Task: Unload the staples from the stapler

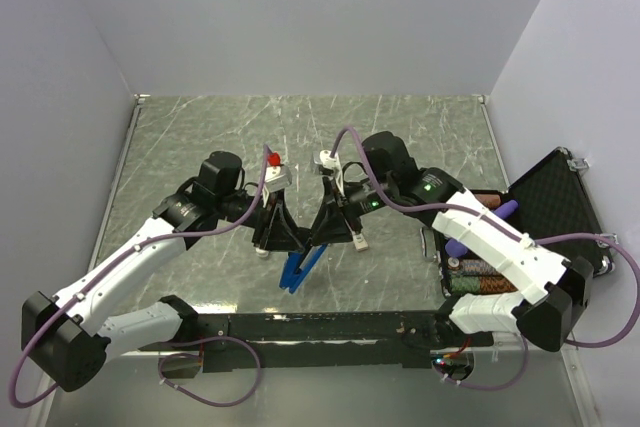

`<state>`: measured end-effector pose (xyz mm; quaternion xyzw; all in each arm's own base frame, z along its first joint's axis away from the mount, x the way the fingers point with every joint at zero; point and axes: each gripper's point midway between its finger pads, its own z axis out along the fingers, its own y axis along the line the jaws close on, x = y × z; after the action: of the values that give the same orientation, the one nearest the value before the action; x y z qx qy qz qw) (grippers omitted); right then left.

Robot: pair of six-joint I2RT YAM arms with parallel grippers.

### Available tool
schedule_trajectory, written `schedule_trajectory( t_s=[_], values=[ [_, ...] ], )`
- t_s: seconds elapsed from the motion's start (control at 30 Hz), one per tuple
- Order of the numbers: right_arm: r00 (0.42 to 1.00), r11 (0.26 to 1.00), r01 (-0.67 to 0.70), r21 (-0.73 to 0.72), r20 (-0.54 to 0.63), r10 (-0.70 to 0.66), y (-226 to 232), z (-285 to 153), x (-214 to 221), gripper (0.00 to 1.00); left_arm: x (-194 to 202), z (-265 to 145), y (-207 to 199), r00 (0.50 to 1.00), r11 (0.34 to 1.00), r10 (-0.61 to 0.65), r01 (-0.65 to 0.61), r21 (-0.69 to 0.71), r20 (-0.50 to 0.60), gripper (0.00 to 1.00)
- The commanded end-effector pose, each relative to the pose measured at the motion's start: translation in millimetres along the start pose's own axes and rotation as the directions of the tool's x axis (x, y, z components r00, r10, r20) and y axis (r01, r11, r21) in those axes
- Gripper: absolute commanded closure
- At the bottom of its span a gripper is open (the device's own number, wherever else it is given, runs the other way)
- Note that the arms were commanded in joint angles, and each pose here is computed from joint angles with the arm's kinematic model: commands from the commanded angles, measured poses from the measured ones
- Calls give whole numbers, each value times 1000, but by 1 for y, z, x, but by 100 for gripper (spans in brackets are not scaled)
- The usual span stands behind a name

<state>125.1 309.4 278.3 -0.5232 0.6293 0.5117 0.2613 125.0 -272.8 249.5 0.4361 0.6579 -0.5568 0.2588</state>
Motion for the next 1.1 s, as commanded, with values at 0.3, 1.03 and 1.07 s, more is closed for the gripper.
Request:
schedule_trajectory(
  t_s=[0.3, 1.03, 1.07],
  values=[
    [999, 999, 35, 2, -20, -35, 3, 5, 6, 59, -21, -6, -22, 992, 992, 109, -112, 50, 70, 99],
    [1000, 1000, 2, -2, -17, -3, 5, 7, 21, 90, -31, -10, -25, 982, 988, 150, -152, 8, 114, 99],
    [1000, 1000, -6, -2, -13, 6, 5, 7, 24, 92, -33, -11, -26, 979, 987, 160, -161, 1, 125, 99]
  ],
)
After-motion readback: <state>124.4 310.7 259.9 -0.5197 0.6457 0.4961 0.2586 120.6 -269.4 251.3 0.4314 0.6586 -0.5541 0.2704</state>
